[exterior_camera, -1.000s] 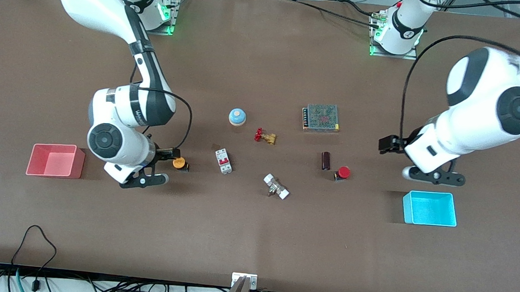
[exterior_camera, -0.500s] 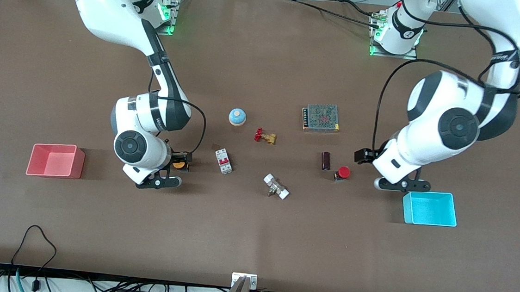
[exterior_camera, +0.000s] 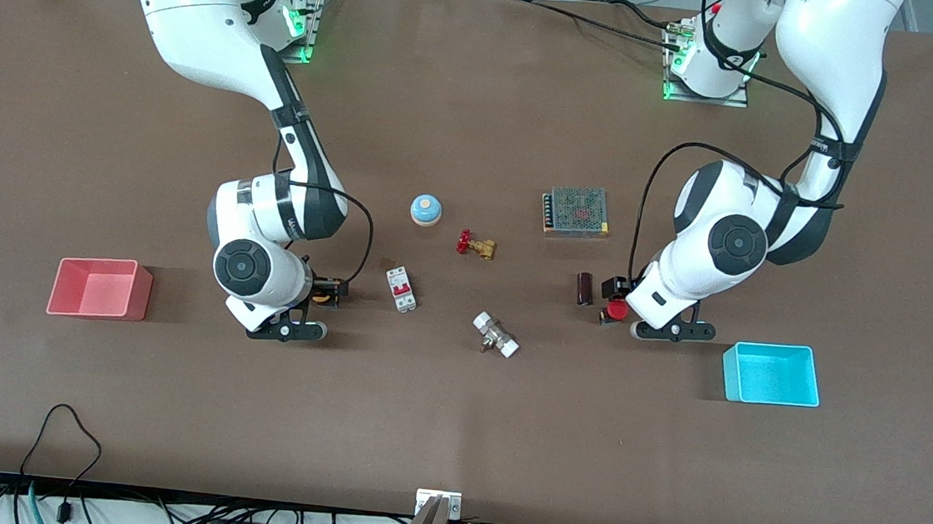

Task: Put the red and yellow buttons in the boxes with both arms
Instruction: 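Close the right gripper on the yellow button while the left gripper grasps red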

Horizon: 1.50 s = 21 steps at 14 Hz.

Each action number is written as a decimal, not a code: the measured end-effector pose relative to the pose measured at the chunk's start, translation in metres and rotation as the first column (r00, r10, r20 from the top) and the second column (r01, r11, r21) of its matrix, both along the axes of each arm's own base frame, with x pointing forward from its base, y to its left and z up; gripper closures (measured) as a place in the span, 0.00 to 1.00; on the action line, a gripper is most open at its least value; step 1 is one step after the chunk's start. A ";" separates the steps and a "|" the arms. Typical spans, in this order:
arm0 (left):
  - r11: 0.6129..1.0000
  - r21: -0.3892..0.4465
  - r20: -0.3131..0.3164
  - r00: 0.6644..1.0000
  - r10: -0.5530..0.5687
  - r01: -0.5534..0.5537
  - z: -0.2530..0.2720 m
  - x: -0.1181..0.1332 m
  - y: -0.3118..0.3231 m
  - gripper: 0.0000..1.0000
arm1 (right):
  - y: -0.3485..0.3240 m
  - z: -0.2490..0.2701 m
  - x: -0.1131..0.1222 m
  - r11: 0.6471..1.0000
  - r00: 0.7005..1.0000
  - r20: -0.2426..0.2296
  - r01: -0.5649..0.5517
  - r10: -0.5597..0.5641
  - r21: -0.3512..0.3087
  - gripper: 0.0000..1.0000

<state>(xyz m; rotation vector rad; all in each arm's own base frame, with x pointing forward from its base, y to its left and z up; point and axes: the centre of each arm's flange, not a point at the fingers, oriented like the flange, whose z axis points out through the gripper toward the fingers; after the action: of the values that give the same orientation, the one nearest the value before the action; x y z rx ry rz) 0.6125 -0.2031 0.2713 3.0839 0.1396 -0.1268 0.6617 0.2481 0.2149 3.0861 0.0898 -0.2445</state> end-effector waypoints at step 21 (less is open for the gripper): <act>0.999 0.013 0.034 0.998 0.044 -0.044 -0.037 0.001 -0.019 0.40 | 0.013 -0.015 -0.001 1.000 1.000 0.019 0.011 -0.011 -0.001 0.57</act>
<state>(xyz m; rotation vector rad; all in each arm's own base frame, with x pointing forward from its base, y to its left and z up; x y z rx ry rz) 0.6130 -0.2219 0.2342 3.0919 0.2075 -0.0720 0.6607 0.2614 0.1999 3.0877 0.0712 -0.2156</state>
